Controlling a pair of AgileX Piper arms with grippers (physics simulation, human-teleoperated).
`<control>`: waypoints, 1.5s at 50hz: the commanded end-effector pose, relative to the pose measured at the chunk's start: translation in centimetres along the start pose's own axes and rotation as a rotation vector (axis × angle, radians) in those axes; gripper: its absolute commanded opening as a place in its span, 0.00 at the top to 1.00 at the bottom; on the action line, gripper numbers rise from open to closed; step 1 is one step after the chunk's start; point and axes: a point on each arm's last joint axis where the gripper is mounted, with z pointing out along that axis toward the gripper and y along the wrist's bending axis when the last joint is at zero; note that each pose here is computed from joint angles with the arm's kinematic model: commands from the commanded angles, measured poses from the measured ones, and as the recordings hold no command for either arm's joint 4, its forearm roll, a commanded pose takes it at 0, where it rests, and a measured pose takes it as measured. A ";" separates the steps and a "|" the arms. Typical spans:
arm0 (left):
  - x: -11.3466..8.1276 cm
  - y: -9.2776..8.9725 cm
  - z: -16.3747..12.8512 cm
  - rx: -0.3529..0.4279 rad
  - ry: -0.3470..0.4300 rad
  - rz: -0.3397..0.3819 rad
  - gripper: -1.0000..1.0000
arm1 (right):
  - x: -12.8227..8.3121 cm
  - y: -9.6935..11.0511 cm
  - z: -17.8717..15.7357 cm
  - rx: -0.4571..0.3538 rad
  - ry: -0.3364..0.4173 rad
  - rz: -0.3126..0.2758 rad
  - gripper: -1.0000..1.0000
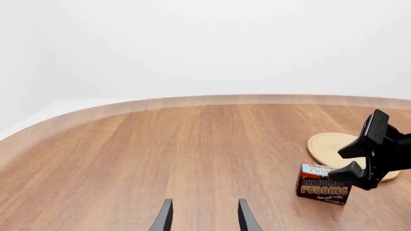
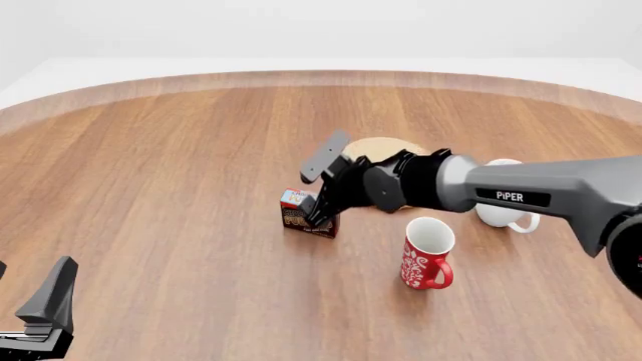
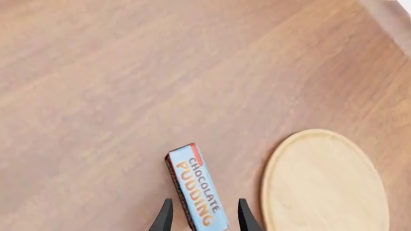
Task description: Put the chocolate pudding to the left of the plate.
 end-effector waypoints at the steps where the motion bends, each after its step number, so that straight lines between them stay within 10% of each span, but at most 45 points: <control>1: 0.0 0.0 0.0 0.000 0.000 0.000 0.00 | 0.8 0.3 1.0 -0.007 0.016 0.012 0.00; 75: 0.0 0.0 0.0 0.000 0.000 0.000 0.00 | 2.1 0.0 2.5 0.000 0.034 0.041 0.00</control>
